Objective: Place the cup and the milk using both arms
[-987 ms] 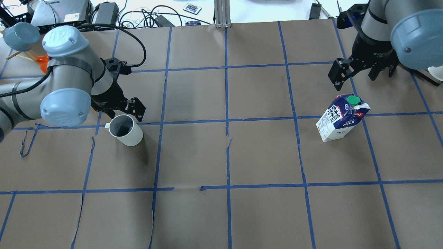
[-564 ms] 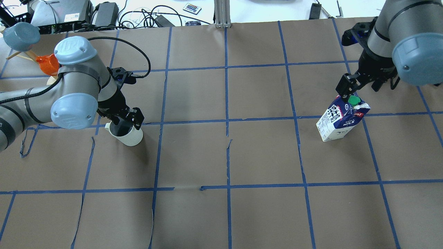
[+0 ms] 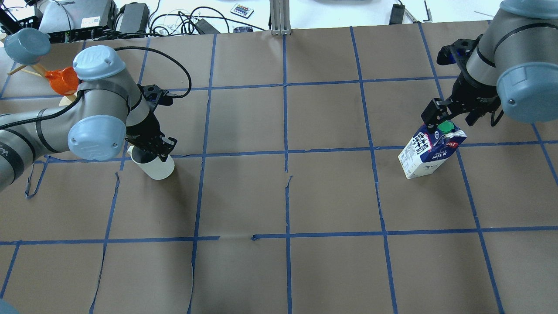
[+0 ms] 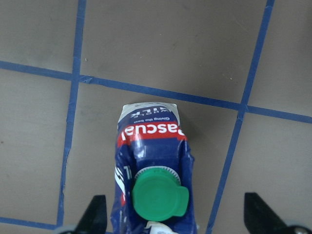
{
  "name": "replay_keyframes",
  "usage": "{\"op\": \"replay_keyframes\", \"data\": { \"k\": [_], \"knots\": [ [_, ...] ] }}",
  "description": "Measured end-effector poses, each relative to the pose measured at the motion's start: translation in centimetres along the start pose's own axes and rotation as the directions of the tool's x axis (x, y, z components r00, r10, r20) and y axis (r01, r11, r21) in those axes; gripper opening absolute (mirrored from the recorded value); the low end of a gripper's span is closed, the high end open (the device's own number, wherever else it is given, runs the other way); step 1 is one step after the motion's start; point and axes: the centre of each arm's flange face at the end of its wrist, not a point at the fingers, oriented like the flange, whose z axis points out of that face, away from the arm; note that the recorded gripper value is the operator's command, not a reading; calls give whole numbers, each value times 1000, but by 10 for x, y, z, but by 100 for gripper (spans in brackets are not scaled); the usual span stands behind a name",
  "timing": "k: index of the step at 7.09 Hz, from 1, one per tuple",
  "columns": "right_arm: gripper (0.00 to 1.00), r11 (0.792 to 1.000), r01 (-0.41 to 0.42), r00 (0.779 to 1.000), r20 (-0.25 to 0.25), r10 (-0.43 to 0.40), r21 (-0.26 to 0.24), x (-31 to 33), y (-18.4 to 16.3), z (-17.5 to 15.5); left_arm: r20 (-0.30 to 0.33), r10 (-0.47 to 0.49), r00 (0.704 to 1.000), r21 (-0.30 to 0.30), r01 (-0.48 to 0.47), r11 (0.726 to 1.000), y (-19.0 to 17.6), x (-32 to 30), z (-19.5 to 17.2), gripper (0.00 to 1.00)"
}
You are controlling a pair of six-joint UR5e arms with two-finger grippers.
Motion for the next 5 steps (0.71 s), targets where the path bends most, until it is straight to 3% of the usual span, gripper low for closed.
{"op": "replay_keyframes", "data": {
  "k": [2,3,5],
  "knots": [
    [82,1000,3,1000,6,-3,-5,0,-1,6,-2,-144,990,32,144,989,-17,28,-23,0],
    [78,1000,4,1000,10,-4,-9,0,-2,8,-32,-199,980,35,200,979,-30,54,-41,0],
    [78,1000,3,1000,13,-3,-17,0,-1,11,-73,-216,974,-1,217,976,-51,136,-75,0]
  ]
}}
